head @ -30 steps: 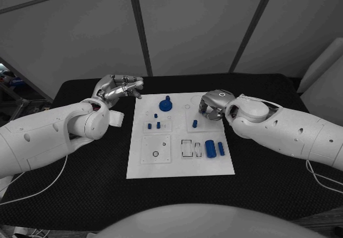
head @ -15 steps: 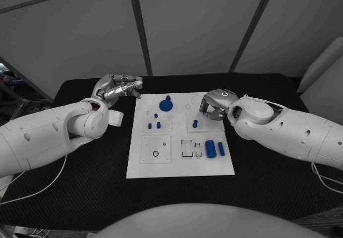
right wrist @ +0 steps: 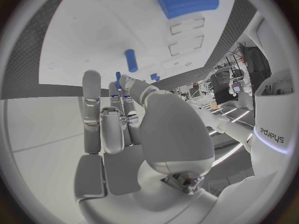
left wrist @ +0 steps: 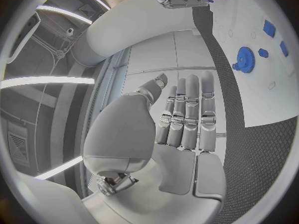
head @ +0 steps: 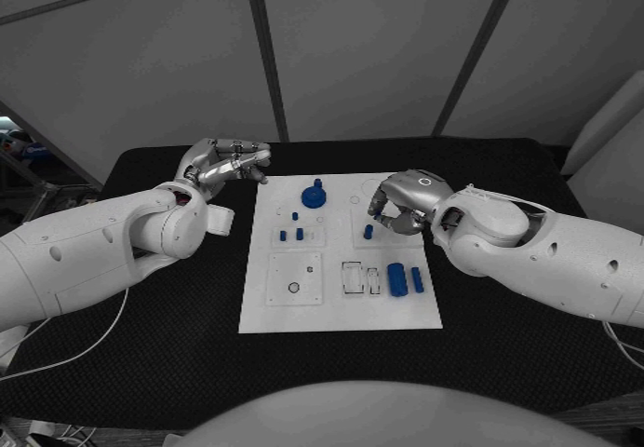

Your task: Assemble the parts on the task board

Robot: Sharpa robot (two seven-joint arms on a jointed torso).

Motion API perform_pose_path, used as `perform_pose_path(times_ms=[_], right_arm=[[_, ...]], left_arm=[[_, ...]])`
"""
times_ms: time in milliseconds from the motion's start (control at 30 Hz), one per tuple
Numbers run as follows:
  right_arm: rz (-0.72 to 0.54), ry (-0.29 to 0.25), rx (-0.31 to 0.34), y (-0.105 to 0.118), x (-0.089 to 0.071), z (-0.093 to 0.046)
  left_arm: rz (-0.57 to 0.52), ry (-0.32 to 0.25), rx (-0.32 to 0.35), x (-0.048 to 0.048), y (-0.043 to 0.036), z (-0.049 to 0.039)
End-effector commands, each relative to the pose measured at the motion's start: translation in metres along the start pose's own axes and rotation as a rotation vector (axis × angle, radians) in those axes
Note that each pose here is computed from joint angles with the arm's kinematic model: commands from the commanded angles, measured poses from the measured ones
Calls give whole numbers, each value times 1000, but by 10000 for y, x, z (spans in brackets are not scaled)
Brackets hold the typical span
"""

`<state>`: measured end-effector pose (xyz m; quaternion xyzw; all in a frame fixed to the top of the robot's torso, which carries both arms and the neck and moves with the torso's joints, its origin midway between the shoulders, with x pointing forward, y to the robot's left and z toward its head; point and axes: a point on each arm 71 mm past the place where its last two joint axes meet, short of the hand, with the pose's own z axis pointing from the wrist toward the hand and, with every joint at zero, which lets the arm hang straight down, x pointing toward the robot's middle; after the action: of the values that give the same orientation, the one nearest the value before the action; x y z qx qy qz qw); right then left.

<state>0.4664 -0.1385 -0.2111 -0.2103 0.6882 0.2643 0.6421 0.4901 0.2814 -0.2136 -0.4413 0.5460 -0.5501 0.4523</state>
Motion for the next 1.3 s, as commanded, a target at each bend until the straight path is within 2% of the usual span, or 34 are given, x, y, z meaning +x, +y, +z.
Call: perform_pose_path(times_ms=[33,233,500,567,833,1300], right_arm=[[22,-47,-46,198,-86,-15],[57,-64,-129,533,-152,-1],[91,-63,-187,776,-128,176],[98,-58,-192,803,-95,204],[145,-12,-200,919,203,252],[178,23,-204,1001,421,307]], left_arm=[[-9,11,4,18,-10,10],[-12,17,4,44,-7,20],[-19,30,4,111,-3,43],[-20,32,4,120,-2,47],[-24,39,3,155,-3,55],[-28,46,3,190,-3,68]])
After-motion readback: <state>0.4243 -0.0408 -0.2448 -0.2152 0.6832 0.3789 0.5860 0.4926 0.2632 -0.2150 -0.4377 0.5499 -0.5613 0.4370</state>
